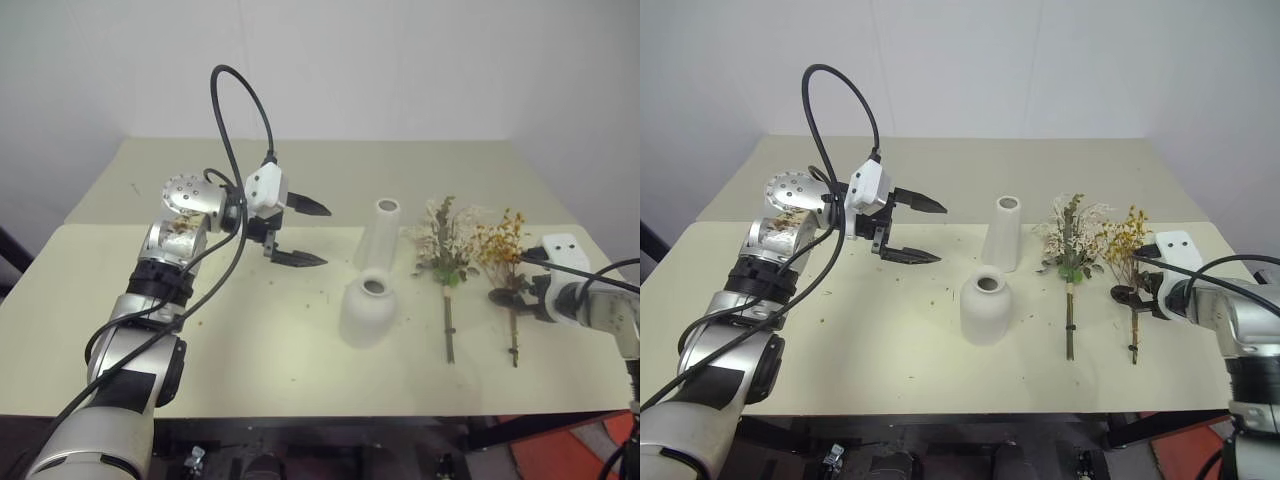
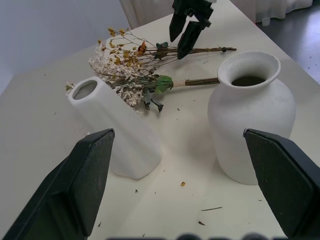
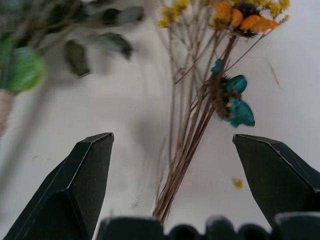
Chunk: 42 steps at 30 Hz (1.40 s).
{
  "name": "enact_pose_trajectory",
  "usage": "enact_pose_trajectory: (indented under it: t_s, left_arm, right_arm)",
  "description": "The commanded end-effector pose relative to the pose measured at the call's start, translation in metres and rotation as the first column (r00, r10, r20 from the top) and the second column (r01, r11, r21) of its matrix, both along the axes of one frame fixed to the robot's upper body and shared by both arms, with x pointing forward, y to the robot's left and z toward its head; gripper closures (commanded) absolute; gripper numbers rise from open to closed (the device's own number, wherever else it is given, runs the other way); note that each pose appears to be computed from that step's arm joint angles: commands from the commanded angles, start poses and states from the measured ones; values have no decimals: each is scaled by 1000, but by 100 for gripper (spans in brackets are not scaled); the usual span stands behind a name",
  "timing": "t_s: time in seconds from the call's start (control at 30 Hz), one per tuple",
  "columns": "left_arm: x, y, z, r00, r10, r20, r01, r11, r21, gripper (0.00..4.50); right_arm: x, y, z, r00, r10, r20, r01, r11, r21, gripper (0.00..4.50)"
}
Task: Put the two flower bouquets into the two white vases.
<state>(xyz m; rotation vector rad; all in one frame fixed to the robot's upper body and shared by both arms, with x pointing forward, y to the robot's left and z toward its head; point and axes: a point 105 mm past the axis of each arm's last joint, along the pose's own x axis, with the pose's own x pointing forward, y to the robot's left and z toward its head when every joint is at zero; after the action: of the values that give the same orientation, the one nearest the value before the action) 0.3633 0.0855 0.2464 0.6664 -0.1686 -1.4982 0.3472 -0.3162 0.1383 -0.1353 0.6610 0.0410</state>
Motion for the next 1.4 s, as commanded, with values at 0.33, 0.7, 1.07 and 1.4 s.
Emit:
enact_pose_trajectory:
  t_s: [0.33, 0.7, 1.07, 1.4]
  left_arm:
    - [-8, 10, 12, 999, 27, 33, -26, 998, -52, 0]
    - [-8, 11, 12, 998, 45, 34, -43, 997, -56, 0]
    - [-7, 10, 19, 998, 36, 44, -33, 998, -62, 0]
    - [-1, 9, 25, 997, 54, 52, -49, 994, -100, 0]
  right_arm:
    - [18, -8, 5, 1000, -18, -16, 19, 999, 43, 342]
    - [17, -14, 7, 998, -61, 6, 61, 998, 27, 449]
    - [9, -11, 167, 694, -144, 706, 261, 963, -61, 449]
    - [31, 60, 217, 273, -122, 954, 49, 992, 113, 449]
